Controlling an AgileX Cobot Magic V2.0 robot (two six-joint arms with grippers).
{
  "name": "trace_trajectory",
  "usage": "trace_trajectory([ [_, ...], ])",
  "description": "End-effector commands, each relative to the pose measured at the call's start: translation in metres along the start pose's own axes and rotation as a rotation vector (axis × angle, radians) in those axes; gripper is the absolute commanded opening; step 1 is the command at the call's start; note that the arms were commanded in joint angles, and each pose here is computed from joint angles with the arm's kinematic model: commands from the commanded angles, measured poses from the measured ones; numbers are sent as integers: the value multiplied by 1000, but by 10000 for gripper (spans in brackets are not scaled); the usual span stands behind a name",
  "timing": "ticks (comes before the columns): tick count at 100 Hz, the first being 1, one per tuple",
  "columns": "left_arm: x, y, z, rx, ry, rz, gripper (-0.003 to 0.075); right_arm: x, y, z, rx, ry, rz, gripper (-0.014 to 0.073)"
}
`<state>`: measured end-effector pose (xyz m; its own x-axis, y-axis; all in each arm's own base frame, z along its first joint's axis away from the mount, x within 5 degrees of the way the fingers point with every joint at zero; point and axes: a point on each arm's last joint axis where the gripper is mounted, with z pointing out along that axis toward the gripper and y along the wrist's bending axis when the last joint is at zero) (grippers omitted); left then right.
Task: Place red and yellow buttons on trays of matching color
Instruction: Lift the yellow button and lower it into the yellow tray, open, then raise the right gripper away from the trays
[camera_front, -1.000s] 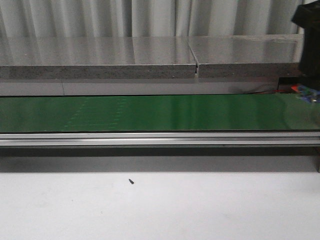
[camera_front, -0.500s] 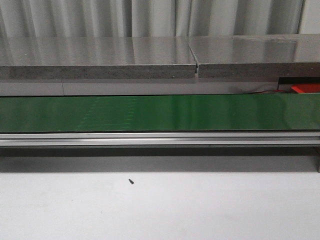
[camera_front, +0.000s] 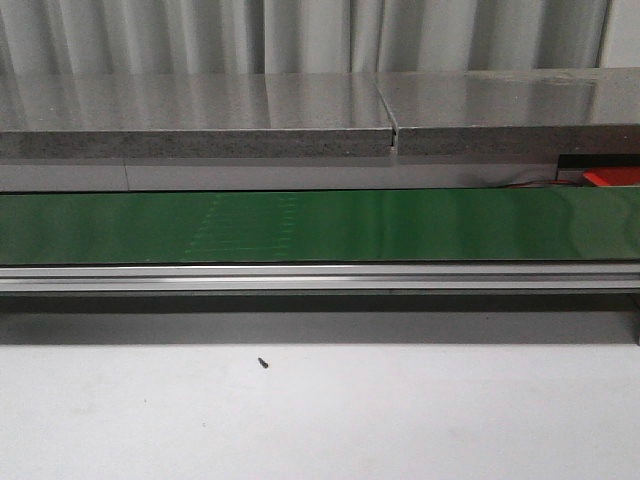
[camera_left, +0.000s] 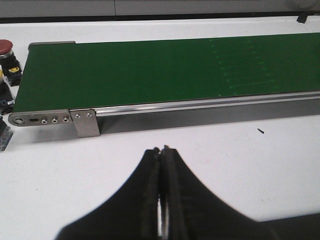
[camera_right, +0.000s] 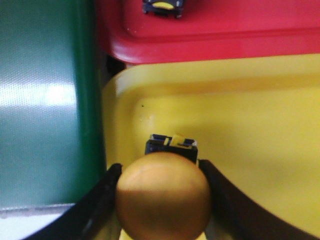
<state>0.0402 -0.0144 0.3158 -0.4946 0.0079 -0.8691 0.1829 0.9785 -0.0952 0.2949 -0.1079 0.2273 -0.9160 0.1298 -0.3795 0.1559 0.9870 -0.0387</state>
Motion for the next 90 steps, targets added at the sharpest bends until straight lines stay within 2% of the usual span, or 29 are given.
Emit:
trace_trajectory([
  [1,-11,-2,-3,18,-77,-3,-19,-11,-3,-10,12,-96,20,221],
  [52,-11,-2,-3,18,-77,-3,-19,-9,-3,16,-8,-29,41,230],
  [76,-11,-2,-3,18,-77,-3,-19,-9,-3,15,-7,-32,41,431],
  [90,-11,-2,-3,18,-77,-3,-19,-10,-3,9,-5,-47,40,446],
])
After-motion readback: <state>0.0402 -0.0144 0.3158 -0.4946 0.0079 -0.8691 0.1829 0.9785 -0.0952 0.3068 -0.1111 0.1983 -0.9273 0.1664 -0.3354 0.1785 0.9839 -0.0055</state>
